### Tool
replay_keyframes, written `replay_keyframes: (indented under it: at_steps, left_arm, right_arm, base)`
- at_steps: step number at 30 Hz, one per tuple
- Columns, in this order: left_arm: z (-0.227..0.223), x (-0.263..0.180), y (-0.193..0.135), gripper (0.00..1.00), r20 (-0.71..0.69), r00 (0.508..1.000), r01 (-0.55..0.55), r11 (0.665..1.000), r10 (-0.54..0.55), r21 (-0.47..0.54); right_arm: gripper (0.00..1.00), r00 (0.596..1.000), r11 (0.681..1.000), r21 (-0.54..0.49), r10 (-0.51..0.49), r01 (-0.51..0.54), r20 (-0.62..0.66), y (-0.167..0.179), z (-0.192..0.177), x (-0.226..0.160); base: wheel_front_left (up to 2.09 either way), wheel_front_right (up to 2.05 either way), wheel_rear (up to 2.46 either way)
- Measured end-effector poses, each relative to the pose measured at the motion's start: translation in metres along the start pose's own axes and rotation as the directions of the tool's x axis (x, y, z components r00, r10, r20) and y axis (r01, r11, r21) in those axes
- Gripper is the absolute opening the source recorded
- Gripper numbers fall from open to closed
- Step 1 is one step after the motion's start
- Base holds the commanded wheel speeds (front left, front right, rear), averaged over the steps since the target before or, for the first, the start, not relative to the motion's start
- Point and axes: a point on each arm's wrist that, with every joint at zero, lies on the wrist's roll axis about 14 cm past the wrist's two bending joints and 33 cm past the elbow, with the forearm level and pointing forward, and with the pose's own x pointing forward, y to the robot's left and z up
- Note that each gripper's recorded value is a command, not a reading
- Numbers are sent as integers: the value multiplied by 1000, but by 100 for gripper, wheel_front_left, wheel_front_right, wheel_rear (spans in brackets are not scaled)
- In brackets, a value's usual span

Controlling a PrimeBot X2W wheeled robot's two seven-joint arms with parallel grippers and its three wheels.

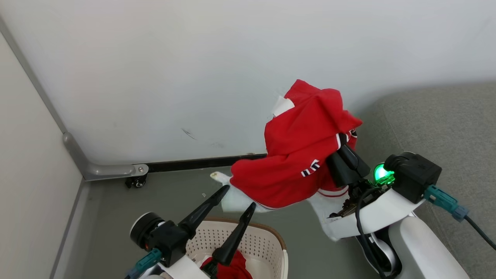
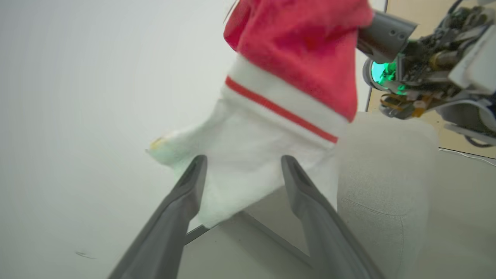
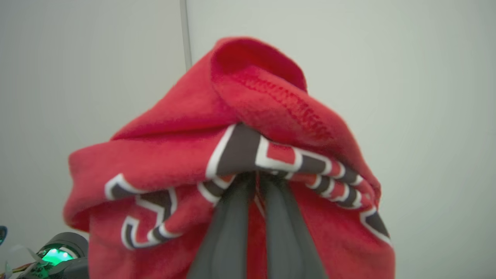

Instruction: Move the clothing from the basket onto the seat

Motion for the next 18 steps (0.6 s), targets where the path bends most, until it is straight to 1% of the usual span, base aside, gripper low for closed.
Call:
replay_keyframes:
  at_steps: [8,18]
  left_arm:
    - [-24,-16,17,100,-77,995,-64,998,64,11]
    - [-42,-30,9,100,-133,989,-70,997,68,-12]
  right_arm:
    - [0,1000,1000,-11,-17,17,8,-5,3,-2]
    - [0,999,999,-22,-48,48,15,-14,7,-7]
  base:
    - [0,0,0]
    - [0,0,0]
